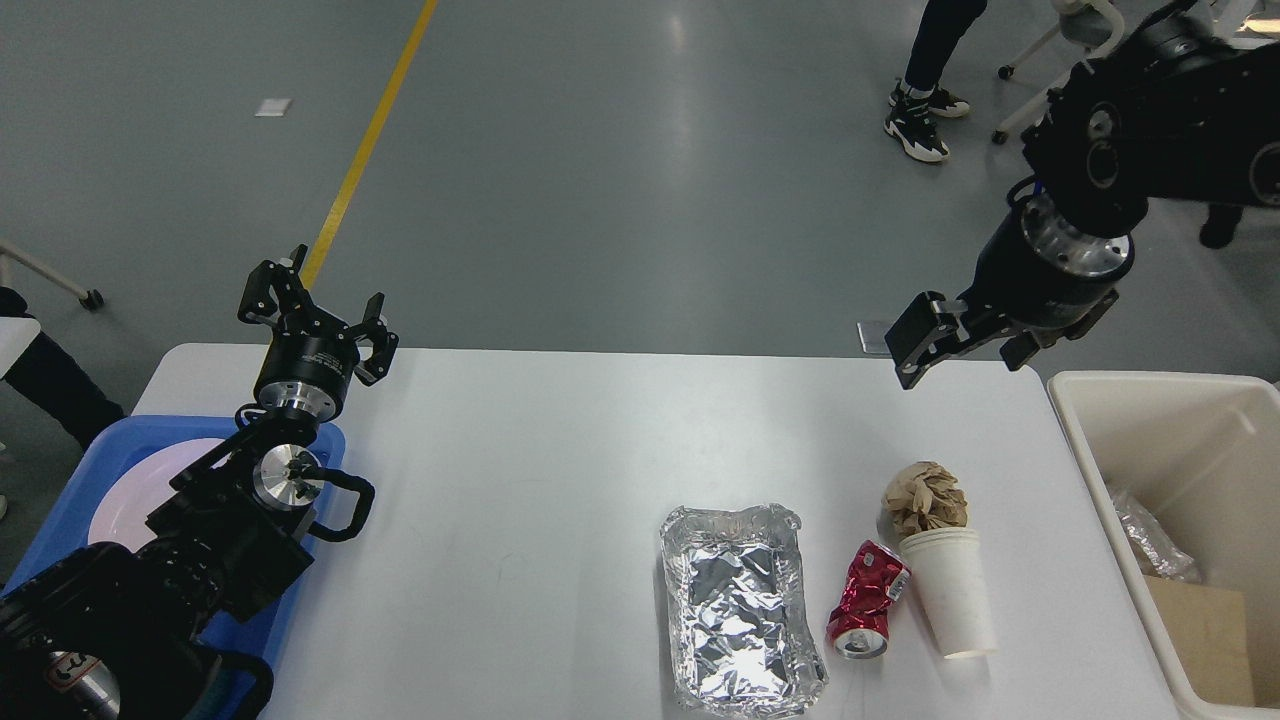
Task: Tidy desktop
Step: 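Move the right gripper back above the table, then lower the right gripper onto the foil tray and grasp it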
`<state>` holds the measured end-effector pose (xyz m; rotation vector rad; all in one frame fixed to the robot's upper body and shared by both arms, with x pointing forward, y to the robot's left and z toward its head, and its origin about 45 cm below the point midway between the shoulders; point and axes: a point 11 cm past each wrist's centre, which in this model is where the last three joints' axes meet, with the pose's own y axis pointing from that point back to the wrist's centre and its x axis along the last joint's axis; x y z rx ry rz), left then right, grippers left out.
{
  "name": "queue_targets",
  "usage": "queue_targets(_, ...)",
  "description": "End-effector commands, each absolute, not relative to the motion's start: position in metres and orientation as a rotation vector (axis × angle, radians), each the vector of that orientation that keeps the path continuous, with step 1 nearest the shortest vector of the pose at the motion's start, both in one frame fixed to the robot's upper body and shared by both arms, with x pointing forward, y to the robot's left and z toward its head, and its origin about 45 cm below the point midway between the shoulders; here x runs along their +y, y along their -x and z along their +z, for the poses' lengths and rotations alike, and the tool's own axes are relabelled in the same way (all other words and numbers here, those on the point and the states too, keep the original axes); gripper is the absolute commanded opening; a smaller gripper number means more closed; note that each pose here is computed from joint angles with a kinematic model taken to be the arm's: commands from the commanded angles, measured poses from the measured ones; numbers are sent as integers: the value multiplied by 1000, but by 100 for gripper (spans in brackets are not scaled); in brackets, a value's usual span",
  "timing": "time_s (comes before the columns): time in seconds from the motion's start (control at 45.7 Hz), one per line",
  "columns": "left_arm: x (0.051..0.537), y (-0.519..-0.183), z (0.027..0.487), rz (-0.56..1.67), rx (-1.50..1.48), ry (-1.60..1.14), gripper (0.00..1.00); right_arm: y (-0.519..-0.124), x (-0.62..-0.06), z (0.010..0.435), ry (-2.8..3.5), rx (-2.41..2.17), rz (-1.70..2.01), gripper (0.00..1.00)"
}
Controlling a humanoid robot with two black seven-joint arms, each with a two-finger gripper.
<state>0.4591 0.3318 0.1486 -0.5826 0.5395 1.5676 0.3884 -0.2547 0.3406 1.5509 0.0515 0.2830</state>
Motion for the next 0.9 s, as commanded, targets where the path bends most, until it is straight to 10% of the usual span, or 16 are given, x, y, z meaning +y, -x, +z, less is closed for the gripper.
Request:
queue_targets(0.0, 332, -459, 149, 1568, 540, 582, 96, -379, -241, 281, -1651, 90, 246, 100)
queue_targets(0.416, 332, -459, 149, 1568, 540, 584, 96, -324, -220, 130, -1778, 91, 203, 88)
queue_targets(0.876, 332, -459, 149, 1568, 540, 582, 96, -324, -205, 86, -1824, 31, 201, 87)
